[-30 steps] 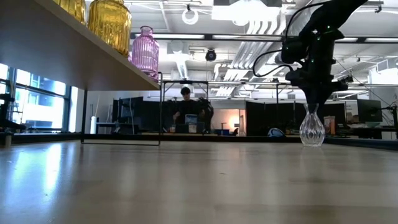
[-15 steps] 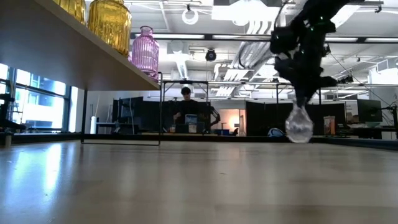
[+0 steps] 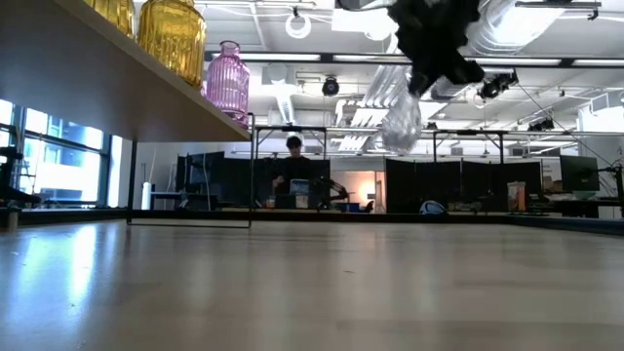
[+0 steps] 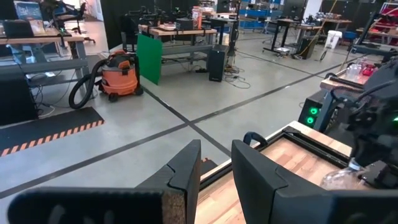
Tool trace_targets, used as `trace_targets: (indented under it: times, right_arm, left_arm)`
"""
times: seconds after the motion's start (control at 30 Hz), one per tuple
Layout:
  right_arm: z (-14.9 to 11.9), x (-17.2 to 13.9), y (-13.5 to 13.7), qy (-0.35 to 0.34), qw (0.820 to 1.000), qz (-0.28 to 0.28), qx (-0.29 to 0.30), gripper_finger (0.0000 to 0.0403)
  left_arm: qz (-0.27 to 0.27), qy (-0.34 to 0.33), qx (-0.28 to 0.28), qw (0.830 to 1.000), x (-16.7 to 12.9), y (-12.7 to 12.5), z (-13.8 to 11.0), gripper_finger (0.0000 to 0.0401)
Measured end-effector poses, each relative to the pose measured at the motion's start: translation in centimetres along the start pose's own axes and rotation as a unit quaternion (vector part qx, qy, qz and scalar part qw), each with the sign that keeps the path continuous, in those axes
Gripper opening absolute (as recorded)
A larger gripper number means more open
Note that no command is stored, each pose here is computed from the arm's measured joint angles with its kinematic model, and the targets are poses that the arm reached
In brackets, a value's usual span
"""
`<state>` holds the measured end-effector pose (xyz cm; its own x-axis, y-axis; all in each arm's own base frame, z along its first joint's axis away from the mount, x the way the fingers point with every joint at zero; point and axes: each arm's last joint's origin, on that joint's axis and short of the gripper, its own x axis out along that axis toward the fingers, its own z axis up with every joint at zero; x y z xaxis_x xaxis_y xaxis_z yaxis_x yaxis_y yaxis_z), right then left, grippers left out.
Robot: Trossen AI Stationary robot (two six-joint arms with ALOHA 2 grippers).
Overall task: Sort vases onto shelf
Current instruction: Put the transparent flower vase on the shelf
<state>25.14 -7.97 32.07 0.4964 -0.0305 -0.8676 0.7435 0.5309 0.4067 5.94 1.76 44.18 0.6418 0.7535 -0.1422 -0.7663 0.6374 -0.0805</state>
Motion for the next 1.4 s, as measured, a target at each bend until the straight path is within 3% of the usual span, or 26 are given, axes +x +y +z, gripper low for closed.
trace_targets:
  times: [0.37,0.53,0.63,0.73,0.97,1.23,1.4]
  right_arm:
    - [4.0,-1.4,10.2,0.023,0.992,0.024,-0.118,0.0003]
    - [6.1,-1.9,13.8,0.006,0.984,0.063,-0.164,0.0003]
    - [7.0,-1.1,15.2,-0.008,0.978,0.111,-0.175,0.0003]
    - [7.0,0.7,15.4,0.009,0.975,0.149,-0.167,0.0003]
    - [6.1,2.0,15.9,0.024,0.974,0.153,-0.165,0.0003]
    - [5.9,1.8,16.4,0.018,0.958,0.179,-0.221,0.0003]
    - [6.3,1.8,16.2,0.007,0.944,0.187,-0.27,0.0003]
  left_arm:
    - [-0.019,0.006,0.013,1.0,0.0,-0.1,0.0,0.008]
    - [-0.103,0.044,-0.006,0.994,-0.1,-0.5,-0.5,0.008]
    - [-0.119,0.063,-0.014,0.991,0.1,-0.9,-0.7,0.008]
    - [-0.142,0.075,-0.013,0.987,0.2,-1.3,-0.8,0.008]
    - [-0.2,0.144,0.008,0.969,1.3,-3.3,-1.7,0.008]
    - [-0.192,0.193,0.032,0.962,3.9,-6.9,-2.8,0.008]
    - [-0.177,0.223,0.007,0.959,5.3,-8.8,-3.6,0.008]
